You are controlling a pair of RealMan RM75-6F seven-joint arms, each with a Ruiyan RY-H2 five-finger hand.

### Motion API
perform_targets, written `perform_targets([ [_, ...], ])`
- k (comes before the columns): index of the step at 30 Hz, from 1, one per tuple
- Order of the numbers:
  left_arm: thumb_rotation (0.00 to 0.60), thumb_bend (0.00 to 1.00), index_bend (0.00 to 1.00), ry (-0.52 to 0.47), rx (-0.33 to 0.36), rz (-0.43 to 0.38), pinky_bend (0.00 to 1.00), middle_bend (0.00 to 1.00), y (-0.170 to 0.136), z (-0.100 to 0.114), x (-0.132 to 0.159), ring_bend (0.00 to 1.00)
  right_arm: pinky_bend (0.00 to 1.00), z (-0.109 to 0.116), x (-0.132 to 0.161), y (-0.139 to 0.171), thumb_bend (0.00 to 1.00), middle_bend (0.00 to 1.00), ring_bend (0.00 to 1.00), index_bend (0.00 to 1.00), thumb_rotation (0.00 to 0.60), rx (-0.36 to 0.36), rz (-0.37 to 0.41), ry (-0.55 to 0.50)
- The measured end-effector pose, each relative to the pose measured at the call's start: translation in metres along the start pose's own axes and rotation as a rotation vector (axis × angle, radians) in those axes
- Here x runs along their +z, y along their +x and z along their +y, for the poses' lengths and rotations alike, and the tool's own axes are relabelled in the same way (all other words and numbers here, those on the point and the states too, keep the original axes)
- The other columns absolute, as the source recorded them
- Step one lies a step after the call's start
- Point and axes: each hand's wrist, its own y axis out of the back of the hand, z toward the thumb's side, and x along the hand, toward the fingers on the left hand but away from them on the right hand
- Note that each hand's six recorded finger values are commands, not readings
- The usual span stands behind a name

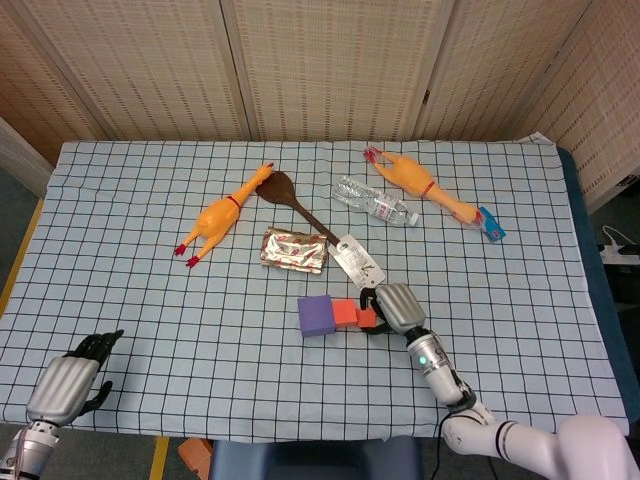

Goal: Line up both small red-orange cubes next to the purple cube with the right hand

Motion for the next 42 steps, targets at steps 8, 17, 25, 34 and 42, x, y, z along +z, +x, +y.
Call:
perform_targets([
  [8,0.6,0.43,0.06,0.003,-0.004,0.0,0.44,0.12,0.0,-0.001,0.0,0.12,0.88,0.004,-0.002,-0.002,0.05,0.89,0.92,0.62,0.6,-0.006,-0.008,-0.002],
  [17,0.6,0.43,0.06,0.003,-0.006,0.0,0.44,0.12,0.0,-0.001,0.001,0.12,0.88,0.001,-0.005,-0.002,0.05,0.89,0.92,0.47,0.6,0.009,-0.015,0.002],
  [25,0.6,0.43,0.06,0.002,-0.007,0.0,0.44,0.12,0.0,-0.001,0.0,0.12,0.88,0.001,-0.008,0.0,0.05,0.89,0.92,0.37,0.6,0.023,-0.015,0.004],
  [34,0.6,0.43,0.06,0.002,-0.005,0.002,0.44,0.12,0.0,-0.001,0.0,0.12,0.88,0.014,-0.01,0.012,0.05,0.89,0.92,0.3,0.6,0.038,-0.009,0.003],
  [42,0.6,0.43,0.06,0.003,-0.004,0.004,0.44,0.12,0.0,0.0,0.0,0.12,0.88,0.024,-0.019,0.028,0.14,0.89,0.92,0.31,0.6,0.093,-0.08,0.043],
])
